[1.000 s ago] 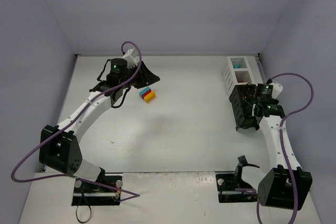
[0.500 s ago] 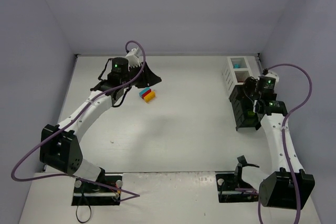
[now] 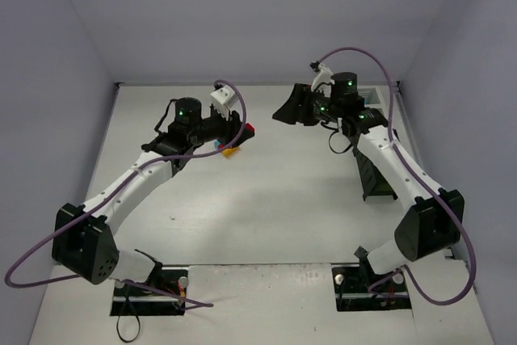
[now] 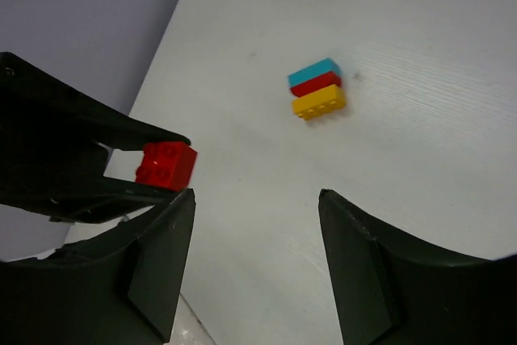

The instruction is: Sort the legos into containers by color

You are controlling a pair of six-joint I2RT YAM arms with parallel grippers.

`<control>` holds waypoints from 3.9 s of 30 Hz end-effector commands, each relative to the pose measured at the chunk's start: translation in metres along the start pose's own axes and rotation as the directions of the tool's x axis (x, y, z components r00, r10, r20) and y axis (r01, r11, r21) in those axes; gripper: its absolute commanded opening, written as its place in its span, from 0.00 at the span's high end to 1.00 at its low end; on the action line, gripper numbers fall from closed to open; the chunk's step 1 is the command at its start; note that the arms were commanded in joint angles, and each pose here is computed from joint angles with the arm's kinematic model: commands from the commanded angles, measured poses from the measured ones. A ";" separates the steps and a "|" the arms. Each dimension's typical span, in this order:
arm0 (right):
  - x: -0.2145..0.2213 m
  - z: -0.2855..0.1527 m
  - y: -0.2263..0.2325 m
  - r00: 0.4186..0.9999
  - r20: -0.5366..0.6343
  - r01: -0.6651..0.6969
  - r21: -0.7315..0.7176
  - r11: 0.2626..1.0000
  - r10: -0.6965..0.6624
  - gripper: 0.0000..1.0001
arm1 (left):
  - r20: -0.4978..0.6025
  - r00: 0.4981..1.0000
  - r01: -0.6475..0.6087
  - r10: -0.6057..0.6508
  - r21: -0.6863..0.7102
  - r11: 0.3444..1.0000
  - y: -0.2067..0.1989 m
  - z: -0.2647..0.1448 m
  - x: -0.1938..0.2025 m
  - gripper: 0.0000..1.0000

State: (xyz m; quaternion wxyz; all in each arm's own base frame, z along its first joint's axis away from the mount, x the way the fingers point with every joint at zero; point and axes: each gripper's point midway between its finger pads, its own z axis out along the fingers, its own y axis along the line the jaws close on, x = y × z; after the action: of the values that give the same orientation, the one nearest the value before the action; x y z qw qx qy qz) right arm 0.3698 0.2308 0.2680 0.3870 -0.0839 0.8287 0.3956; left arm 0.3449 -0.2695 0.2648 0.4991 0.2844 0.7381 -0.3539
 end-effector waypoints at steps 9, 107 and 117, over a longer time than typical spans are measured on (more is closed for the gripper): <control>0.001 0.027 0.102 0.997 -0.073 0.002 -0.420 0.908 -0.036 0.44 | 0.247 0.872 -0.432 0.424 -0.021 0.901 -0.023 -0.021 -0.054 0.69; 0.032 0.010 -0.123 0.928 -0.147 0.360 0.602 0.713 -0.344 1.00 | 0.069 0.939 0.288 -0.337 -0.692 0.662 0.068 -0.157 0.037 0.19; -0.070 -0.061 -0.242 0.975 0.082 0.062 0.793 0.606 -0.206 1.00 | -0.042 0.934 0.239 -0.354 -0.663 0.710 0.072 -0.136 0.056 0.19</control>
State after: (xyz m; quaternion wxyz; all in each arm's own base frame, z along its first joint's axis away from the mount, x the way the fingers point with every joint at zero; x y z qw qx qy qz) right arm 0.4745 0.0184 0.1878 0.4663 0.0477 0.8825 -0.0373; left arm 0.2950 -0.1057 0.2055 0.4061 -0.0207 0.9072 -0.1075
